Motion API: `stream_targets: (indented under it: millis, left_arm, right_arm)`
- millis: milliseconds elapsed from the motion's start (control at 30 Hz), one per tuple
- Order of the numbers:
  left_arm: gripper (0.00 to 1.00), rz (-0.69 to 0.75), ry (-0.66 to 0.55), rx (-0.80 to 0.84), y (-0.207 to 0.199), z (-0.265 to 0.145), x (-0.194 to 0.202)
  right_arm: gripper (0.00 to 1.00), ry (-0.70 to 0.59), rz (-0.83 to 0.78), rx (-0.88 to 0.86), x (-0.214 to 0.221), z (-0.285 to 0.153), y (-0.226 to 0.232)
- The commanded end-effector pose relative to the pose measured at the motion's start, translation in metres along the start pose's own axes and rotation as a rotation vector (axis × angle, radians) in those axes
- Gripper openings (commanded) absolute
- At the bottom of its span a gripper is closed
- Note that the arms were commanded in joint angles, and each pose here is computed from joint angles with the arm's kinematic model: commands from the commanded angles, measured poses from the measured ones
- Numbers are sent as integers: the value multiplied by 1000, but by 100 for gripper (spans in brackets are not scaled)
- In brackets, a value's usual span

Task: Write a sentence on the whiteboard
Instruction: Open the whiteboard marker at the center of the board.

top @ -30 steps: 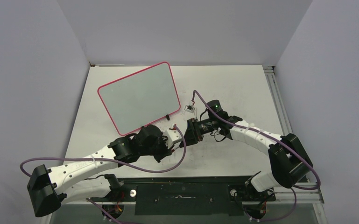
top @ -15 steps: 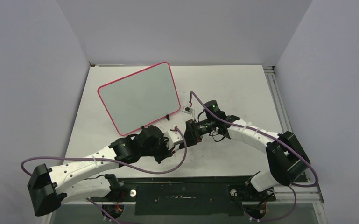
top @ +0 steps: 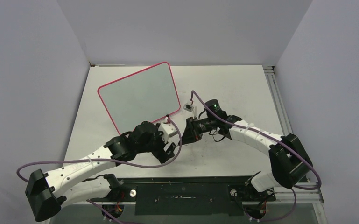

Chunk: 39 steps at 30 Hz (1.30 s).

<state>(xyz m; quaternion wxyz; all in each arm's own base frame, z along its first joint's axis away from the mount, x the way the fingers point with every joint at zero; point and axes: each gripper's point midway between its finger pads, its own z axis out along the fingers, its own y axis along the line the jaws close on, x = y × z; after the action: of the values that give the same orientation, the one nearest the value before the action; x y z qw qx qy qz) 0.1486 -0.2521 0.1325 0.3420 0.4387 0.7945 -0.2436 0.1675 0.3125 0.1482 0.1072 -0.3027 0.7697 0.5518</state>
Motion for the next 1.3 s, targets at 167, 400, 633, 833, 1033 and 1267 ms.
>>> stream_targets:
  millis: [167,400,633,833,1033,1267]
  left_arm:
    - [86,-347,-656,-26,26,-101,-160]
    - [88,-543,-884,127,28,-141,-206]
    - [88,-593,-1005,312,16,-163,-221]
    - [86,-657,-1030,364,17,-160,-221]
    - [66,-709,-1044,379,20,-161,-218]
    - [53,-765,-1099,368,30,-168,-215]
  right_arm:
    - [5,-560,-244,64,-108,-79,48]
    - [5,-808,-444,-33,-142,-119,122]
    - [5,-812,-512,-170,-144,-107,161]
    - [5,-804,-516,-275,-138,-95,178]
    - [5,-815,-512,-275,-139,-93,177]
    - [5,-806,-506,-280,-139,-91,175]
